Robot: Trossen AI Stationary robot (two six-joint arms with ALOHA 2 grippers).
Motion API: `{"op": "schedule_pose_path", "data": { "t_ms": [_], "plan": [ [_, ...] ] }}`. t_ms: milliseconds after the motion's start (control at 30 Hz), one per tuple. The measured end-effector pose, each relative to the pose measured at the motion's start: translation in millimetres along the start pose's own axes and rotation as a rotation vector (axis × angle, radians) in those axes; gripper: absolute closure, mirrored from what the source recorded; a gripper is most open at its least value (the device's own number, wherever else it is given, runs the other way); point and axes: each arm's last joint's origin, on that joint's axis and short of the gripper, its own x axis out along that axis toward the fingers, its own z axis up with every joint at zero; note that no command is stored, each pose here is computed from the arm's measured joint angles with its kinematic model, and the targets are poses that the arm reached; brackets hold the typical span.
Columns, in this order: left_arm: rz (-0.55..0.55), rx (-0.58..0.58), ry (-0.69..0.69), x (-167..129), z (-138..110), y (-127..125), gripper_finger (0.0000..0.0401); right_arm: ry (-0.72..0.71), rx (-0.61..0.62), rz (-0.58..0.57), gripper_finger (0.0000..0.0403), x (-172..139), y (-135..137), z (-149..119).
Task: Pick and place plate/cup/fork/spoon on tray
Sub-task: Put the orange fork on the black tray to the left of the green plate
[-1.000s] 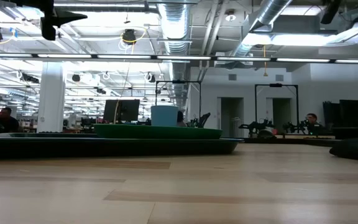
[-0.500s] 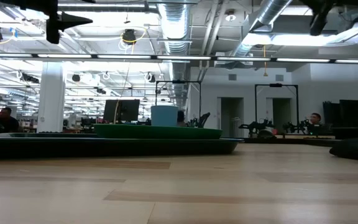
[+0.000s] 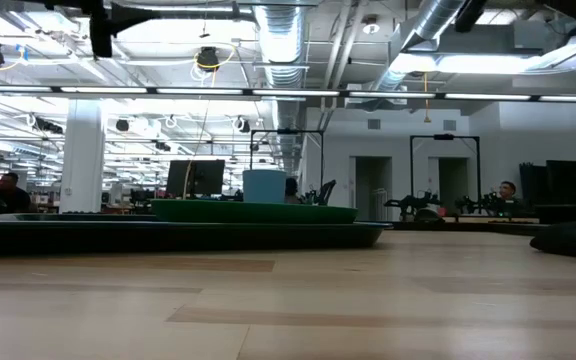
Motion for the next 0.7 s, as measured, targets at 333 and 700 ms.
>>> {"op": "schedule_pose_path", "data": {
  "t_ms": [333, 700],
  "plan": [
    [0.022, -0.02, -0.017, -16.1, 4.0, 2.9, 0.0181, -0.042, -0.011, -0.077, 0.0237, -39.7, 3.4, 32.3],
    [0.047, -0.029, 0.026, -16.4, -0.3, 5.4, 0.0181, 0.057, -0.01, -0.221, 0.0237, -30.2, -9.7, 14.9]
  ]
}}
